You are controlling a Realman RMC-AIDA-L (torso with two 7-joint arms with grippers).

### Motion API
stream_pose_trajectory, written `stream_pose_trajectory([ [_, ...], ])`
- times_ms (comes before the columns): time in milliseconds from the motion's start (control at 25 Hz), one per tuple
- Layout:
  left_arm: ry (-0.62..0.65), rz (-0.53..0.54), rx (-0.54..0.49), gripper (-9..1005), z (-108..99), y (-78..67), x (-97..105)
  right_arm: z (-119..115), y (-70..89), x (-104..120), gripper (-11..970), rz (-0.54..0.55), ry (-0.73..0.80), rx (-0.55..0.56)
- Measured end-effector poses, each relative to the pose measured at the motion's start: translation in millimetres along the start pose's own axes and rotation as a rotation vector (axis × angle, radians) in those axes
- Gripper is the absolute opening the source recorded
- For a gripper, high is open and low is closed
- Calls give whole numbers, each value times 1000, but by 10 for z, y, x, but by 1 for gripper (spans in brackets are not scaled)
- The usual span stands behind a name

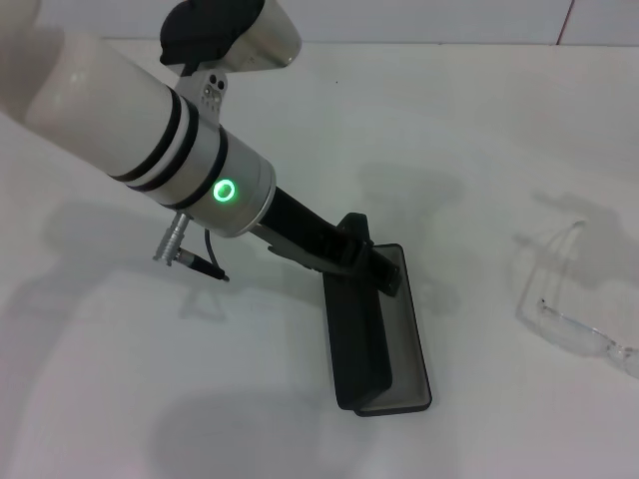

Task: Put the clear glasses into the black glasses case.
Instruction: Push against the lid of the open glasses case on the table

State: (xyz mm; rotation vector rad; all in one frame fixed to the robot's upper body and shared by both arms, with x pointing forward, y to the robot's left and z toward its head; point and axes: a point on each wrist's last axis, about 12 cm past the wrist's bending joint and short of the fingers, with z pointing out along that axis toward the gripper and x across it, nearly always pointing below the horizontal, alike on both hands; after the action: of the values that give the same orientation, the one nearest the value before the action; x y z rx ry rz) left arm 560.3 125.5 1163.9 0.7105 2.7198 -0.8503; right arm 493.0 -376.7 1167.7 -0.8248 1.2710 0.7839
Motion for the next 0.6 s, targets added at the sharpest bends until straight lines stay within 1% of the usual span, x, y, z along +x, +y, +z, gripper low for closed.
stream_pose_trajectory([
  [240, 10, 7, 0, 678, 24, -16, 10, -2, 10, -4, 635, 0, -3, -8],
  [600, 14, 0, -5, 677, 26, 10, 31, -15, 33, 6, 635, 3, -5, -10],
])
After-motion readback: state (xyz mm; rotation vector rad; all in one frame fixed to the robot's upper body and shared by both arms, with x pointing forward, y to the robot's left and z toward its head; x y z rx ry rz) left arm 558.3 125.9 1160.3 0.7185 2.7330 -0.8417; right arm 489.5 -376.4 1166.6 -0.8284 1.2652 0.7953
